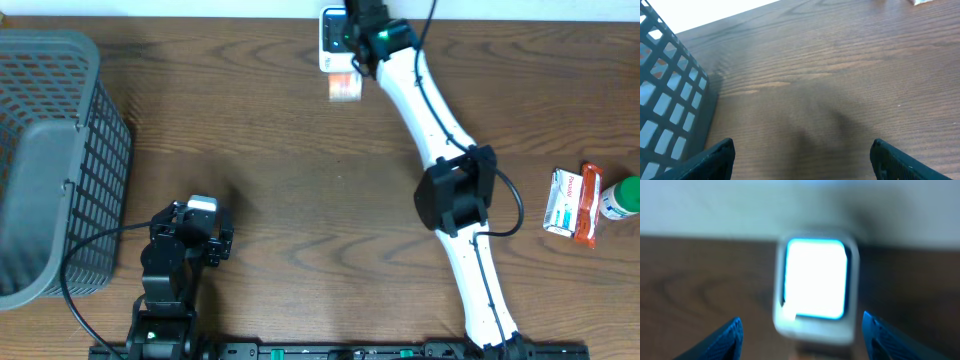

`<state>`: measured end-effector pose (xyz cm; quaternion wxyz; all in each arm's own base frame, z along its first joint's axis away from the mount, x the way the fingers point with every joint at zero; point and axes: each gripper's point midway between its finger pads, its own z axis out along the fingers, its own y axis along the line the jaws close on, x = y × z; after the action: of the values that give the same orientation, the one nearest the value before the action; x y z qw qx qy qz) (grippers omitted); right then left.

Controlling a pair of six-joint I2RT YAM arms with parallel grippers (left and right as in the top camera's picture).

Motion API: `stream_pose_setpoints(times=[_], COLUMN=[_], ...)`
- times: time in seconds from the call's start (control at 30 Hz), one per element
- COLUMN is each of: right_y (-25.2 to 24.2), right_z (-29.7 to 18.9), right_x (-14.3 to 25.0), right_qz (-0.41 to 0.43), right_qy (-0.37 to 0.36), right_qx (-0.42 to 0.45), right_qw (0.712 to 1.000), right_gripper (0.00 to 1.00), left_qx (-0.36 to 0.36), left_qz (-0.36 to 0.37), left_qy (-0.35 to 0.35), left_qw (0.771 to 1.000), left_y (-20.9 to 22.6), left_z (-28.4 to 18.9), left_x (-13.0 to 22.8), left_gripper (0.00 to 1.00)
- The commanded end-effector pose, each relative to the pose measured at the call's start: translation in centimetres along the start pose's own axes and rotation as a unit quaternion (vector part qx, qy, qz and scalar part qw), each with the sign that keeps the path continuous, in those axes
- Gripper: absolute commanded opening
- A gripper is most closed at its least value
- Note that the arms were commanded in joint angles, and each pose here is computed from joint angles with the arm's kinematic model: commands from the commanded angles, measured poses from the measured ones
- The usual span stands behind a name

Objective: Scan the item barcode

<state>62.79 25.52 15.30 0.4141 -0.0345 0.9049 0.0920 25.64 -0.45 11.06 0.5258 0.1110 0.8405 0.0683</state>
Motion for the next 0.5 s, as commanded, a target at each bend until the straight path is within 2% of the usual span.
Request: stream_pose_setpoints(times=[0.0,0.13,0.23,0.33,0.47], right_y=[0.3,0.8,1.6,1.4,0.0], right_z=[1.1,1.3,0.7,-0.4,-1.7], right_x=[-0.6,-0.2,0.8,2.8,6.4], right_qz=[-0.044,-0.048,-0.059,-0.068,-0.07], right_qy=[-0.048,-0.053,-0.032,0.017,0.099], right_qx=[0.059,0.069,0.069,0.08,0.105], right_qw=[0.996,0.995,0.995,0.994,0.987], right_gripper=[0.73,0.76,0.83,0.92,0.94], left_qx=[-0.004,-0.004,-0.004,-0.004,-0.004], left_qz=[-0.004,-0.004,-0.004,-0.004,-0.004], left_qy=[-0.004,-0.004,-0.004,-0.004,-0.004], left_qw=[1.0,1.0,1.0,1.0,1.0], left_y=[0.1,0.1,0.1,0.1,0.1], left_z=[-0.1,-0.1,-0.1,-0.1,-0.1], left_x=[-0.2,-0.2,-0.2,-0.2,-0.2], left_gripper=[0.87,0.87,0.87,0.87,0.87])
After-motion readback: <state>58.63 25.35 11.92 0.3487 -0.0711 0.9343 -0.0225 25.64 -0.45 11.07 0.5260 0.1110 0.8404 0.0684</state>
